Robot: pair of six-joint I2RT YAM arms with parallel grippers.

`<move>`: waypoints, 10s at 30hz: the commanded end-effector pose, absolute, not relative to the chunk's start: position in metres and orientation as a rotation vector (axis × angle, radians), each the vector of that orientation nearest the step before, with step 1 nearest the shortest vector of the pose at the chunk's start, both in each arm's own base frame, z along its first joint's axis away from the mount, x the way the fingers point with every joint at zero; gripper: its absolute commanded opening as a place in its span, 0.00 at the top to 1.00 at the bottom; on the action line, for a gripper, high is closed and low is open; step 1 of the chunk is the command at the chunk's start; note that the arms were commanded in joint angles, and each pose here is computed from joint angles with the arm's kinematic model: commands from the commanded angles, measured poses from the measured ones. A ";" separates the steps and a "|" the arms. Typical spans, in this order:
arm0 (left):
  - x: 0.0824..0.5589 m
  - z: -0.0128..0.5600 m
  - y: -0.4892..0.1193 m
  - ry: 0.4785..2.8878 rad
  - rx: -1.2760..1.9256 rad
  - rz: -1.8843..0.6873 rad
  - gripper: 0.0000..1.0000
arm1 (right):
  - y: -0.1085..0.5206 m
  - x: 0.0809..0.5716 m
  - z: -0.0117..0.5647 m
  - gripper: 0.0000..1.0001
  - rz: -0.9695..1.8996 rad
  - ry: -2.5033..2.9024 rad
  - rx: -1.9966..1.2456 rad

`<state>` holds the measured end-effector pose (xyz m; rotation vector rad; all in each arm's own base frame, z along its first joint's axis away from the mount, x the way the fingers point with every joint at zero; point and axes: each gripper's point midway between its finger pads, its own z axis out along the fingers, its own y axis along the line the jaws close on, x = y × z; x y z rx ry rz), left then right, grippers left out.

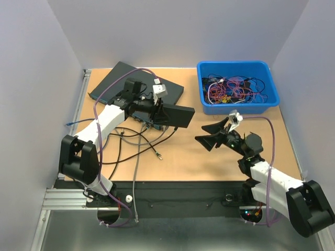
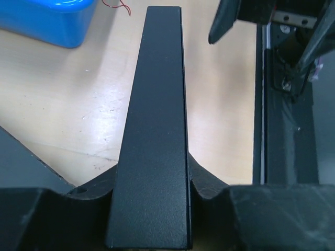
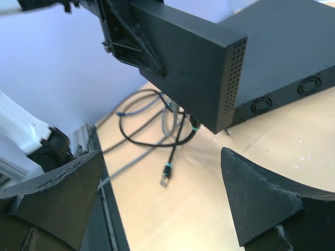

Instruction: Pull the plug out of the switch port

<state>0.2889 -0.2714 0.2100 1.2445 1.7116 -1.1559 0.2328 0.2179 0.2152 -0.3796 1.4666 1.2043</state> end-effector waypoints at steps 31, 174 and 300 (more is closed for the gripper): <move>0.277 0.324 -0.280 1.546 1.050 -1.331 1.00 | 0.278 0.242 0.309 0.38 1.523 0.993 -0.431; 0.337 0.320 -0.229 1.516 0.958 -0.939 1.00 | 0.092 0.262 0.789 1.00 0.075 0.654 -0.073; 0.407 0.315 -0.169 1.589 0.804 -0.639 1.00 | 0.284 0.355 0.498 1.00 0.574 1.109 -0.711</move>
